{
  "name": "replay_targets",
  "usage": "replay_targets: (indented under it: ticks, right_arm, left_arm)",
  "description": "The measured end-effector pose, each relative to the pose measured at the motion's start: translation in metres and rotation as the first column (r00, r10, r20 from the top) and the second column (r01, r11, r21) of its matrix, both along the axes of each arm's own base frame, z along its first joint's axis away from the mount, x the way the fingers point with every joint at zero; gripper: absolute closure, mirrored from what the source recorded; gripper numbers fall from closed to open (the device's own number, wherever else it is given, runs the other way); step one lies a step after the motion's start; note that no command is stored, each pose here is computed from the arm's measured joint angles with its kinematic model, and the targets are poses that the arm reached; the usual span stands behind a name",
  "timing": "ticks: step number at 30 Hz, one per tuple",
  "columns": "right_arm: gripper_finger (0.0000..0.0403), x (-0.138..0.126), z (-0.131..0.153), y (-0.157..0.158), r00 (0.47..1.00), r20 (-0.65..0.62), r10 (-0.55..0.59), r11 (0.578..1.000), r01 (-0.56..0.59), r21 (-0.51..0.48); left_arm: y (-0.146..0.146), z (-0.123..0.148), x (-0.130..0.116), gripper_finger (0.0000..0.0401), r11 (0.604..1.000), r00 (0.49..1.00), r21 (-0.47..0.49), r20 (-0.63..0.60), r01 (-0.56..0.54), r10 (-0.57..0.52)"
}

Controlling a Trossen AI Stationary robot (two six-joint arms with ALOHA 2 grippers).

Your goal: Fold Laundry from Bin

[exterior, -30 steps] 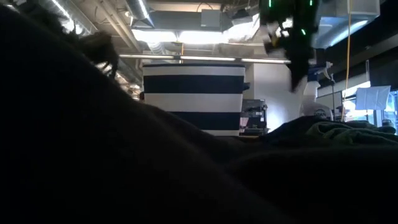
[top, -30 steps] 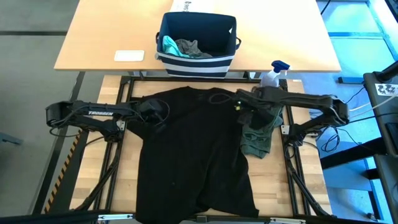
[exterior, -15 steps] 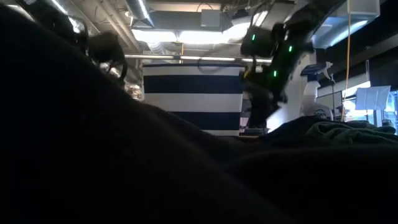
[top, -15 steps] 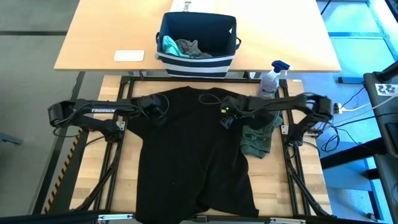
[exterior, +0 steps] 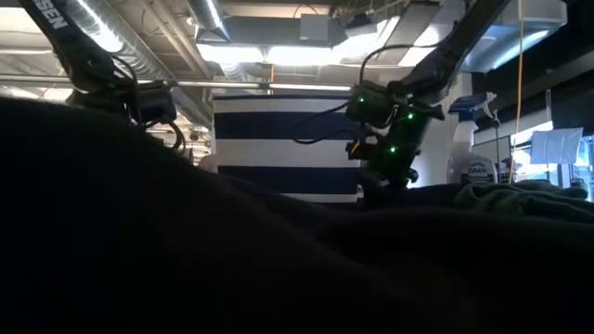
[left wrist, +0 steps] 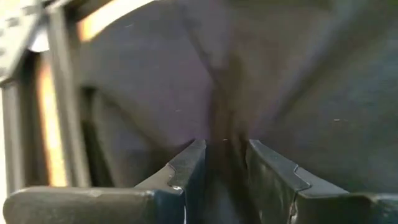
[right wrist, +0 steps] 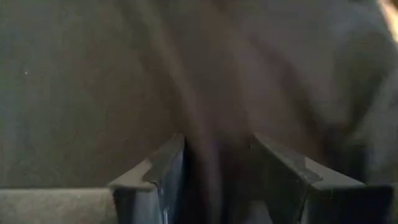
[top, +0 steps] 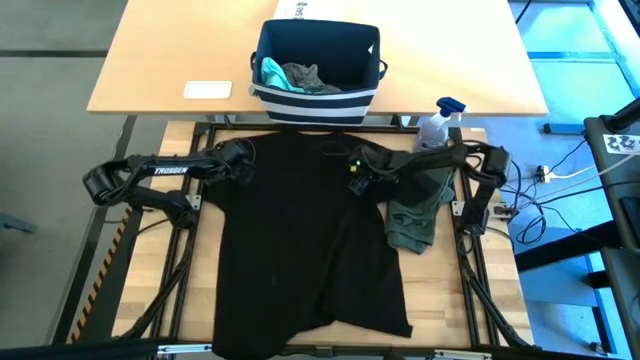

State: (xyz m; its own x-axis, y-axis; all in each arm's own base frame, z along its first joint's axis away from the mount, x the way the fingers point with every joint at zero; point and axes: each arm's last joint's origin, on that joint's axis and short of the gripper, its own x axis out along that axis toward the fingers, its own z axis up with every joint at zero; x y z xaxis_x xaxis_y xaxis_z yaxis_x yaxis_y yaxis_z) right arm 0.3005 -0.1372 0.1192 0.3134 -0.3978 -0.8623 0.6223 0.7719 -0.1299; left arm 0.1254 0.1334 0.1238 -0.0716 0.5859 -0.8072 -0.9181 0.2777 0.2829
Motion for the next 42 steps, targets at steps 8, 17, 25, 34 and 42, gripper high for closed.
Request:
replay_targets:
  ticks: [8, 17, 25, 34, 42]
  right_arm:
    - [0.0221, -0.003, 0.021, -0.037, 0.999, 0.041, -0.035, 0.999, 0.034, 0.013]
    - [0.0221, 0.002, 0.123, 0.026, 0.945, 0.237, 0.225, 0.961, -0.255, 0.103]
    - [0.0221, -0.017, 0.139, 0.16, 0.84, 0.325, 0.434, 0.792, -0.528, 0.306]
    - [0.0221, -0.078, 0.096, 0.282, 0.85, 0.137, 0.509, 0.704, -0.502, 0.503]
    - [0.0221, -0.15, 0.057, 0.337, 0.812, 0.116, 0.572, 0.687, -0.552, 0.473]
  left_arm:
    - [0.016, 0.009, -0.002, 0.0287, 1.0, 0.998, 0.009, 0.052, 0.021, -0.022]
    - [-0.003, 0.08, 0.023, 0.0287, 0.949, 0.916, 0.018, 0.259, 0.314, -0.307]
    - [-0.067, 0.111, 0.047, 0.0287, 0.687, 0.559, 0.008, 0.575, 0.726, -0.597]
    - [-0.138, 0.103, 0.071, 0.0287, 0.575, 0.487, -0.056, 0.603, 0.816, -0.632]
    - [-0.206, 0.084, 0.085, 0.0287, 0.587, 0.501, -0.101, 0.647, 0.804, -0.575]
